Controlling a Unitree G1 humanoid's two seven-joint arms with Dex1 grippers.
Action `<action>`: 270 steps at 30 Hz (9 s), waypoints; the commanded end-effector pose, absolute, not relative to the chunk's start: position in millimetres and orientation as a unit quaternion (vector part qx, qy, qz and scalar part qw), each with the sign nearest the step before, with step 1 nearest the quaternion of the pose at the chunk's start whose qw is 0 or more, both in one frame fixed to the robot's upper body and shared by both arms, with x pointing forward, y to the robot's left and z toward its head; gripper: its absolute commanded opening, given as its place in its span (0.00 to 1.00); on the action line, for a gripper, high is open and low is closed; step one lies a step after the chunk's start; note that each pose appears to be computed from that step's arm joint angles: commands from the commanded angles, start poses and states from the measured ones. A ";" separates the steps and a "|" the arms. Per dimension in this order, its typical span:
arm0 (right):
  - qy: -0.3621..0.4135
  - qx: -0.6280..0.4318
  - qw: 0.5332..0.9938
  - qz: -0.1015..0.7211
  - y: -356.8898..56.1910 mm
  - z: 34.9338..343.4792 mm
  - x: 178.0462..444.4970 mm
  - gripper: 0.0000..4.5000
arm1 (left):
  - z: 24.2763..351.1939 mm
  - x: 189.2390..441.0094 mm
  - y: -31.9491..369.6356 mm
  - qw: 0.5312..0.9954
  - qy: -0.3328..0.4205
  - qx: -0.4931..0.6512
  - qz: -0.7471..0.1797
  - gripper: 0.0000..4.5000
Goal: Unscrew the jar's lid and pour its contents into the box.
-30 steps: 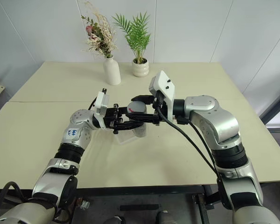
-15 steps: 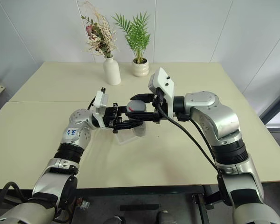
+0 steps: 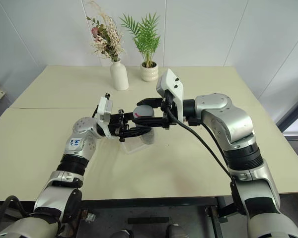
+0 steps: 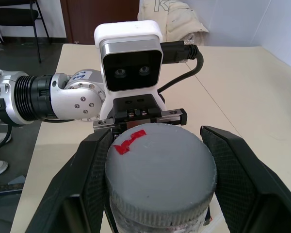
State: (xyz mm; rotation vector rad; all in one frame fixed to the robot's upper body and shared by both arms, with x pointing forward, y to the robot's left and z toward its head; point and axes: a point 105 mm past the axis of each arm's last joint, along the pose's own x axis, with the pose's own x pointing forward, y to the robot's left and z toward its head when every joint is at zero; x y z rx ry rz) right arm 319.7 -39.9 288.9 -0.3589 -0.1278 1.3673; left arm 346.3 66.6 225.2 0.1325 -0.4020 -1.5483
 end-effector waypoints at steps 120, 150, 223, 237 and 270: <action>0.024 -0.073 0.978 0.194 -173.3 128.3 369.7 0.99 | 246.6 367.9 188.1 0.861 -0.147 0.063 -0.483 0.49; -0.095 -0.154 0.845 0.504 -152.6 255.9 285.8 0.99 | 273.7 383.2 151.1 0.645 -0.191 0.527 -0.520 0.49; -0.111 -0.179 0.820 0.532 -160.7 278.5 283.7 0.99 | 165.8 420.5 220.1 0.959 -0.146 0.027 -0.242 0.49; -0.107 -0.186 0.819 0.532 -161.8 282.2 287.9 1.00 | 156.6 413.6 221.6 0.953 -0.123 0.044 -0.274 0.99; -0.082 -0.219 0.818 0.525 -186.3 283.7 281.4 1.00 | 231.0 344.9 310.5 0.895 -0.121 0.145 -0.405 0.99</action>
